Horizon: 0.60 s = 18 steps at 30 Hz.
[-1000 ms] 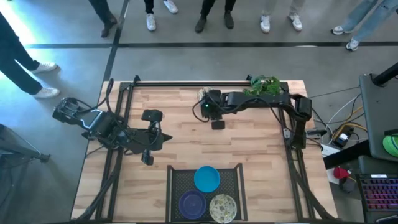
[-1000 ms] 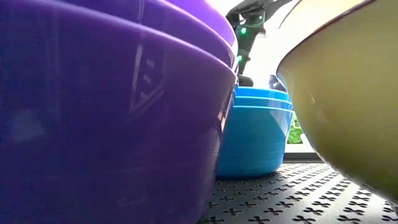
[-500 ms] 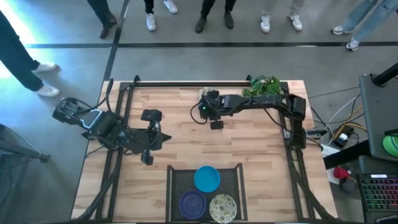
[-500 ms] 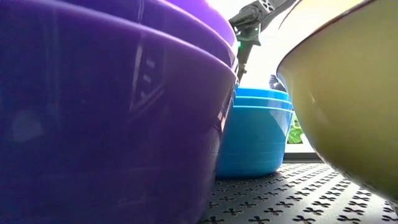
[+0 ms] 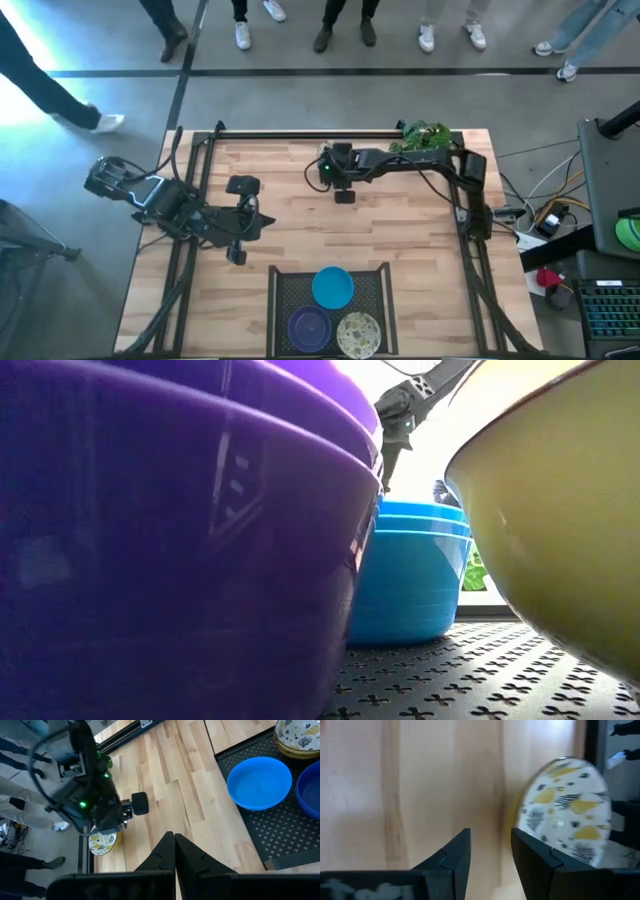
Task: Pick & Place Mini bowls
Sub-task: Stack the white patterned bowl on top of the white patterned bowls on the shelf
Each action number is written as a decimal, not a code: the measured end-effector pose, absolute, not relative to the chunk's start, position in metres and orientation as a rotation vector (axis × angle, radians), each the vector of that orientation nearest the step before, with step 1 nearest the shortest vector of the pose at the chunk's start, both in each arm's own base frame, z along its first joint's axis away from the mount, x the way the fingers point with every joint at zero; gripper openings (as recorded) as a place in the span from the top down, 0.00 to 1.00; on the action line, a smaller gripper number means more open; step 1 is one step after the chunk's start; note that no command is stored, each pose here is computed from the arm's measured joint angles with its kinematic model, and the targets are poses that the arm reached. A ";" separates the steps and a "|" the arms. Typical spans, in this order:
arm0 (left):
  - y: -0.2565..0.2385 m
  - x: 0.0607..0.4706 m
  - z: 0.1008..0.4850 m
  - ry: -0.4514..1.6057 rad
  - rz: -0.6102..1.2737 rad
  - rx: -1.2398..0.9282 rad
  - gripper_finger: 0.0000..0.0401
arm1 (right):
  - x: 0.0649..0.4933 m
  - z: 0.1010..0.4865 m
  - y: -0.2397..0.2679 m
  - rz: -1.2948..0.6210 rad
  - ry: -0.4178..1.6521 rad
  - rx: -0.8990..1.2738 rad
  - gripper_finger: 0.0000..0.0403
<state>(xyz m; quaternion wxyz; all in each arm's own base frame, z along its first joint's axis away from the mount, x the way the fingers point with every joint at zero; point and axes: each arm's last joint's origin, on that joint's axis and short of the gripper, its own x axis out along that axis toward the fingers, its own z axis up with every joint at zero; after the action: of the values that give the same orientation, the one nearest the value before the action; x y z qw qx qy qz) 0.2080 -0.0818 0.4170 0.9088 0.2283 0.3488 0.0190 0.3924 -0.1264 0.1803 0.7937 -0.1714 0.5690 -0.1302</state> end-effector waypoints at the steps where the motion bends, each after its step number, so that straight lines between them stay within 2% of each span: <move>1: -0.082 0.208 0.417 0.719 0.040 0.471 1.00 | 0.393 0.177 -0.127 -0.277 1.231 -0.369 0.67; 6: -0.082 0.208 0.417 0.721 0.041 0.472 1.00 | 0.396 0.165 -0.130 -0.300 1.249 -0.364 0.67; 18: -0.082 0.208 0.417 0.722 0.041 0.472 1.00 | 0.398 0.167 -0.131 -0.288 1.225 -0.403 0.67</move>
<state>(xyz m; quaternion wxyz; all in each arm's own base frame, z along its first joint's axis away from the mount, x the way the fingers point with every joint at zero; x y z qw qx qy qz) 0.2079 -0.0817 0.4169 0.9082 0.2290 0.3497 0.0197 0.3980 -0.1314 0.1675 0.7897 -0.1873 0.5687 -0.1337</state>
